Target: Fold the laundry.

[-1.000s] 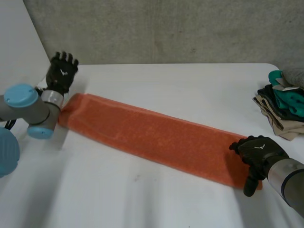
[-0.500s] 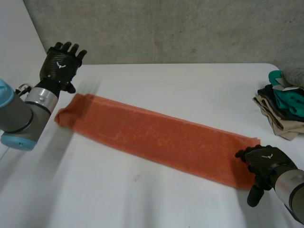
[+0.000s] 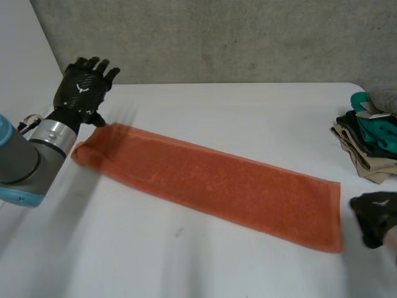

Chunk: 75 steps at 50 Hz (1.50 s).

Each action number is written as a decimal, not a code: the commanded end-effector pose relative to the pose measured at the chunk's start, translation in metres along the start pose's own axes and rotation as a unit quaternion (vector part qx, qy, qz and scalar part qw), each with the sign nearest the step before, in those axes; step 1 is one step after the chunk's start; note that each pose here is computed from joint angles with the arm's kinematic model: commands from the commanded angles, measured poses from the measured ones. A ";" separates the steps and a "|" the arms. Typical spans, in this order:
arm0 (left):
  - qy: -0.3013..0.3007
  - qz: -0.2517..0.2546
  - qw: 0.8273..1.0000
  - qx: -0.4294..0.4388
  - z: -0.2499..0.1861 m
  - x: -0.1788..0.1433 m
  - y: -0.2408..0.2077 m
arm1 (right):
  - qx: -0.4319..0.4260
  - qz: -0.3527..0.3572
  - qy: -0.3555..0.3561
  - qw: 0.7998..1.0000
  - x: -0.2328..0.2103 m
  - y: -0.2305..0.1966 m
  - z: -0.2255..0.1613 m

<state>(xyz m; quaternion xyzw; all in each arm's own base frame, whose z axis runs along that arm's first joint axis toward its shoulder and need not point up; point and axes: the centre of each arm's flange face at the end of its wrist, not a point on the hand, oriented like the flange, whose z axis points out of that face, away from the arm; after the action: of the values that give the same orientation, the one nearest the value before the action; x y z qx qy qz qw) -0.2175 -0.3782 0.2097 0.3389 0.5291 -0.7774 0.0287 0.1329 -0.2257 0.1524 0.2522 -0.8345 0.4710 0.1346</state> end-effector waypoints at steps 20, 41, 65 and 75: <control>0.013 -0.054 0.998 0.017 -0.018 -0.002 -0.030 | 0.024 0.145 -0.152 0.977 -0.014 -0.020 -0.029; 0.031 -0.062 0.997 0.017 -0.022 0.016 -0.028 | 0.041 0.038 -0.082 0.995 -0.048 0.009 -0.008; 0.017 -0.057 0.998 0.019 -0.030 0.000 -0.040 | -0.008 -0.045 0.073 0.996 0.118 0.007 0.048; 0.006 -0.054 0.998 0.025 -0.033 -0.010 -0.045 | 0.092 -0.104 0.022 0.990 0.057 -0.052 0.048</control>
<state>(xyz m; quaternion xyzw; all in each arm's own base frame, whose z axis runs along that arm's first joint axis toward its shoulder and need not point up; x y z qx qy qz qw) -0.2159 -0.3339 0.2390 0.3196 0.5310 -0.7843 -0.0285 0.0556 -0.3070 0.1792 0.2992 -0.7962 0.4785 0.2182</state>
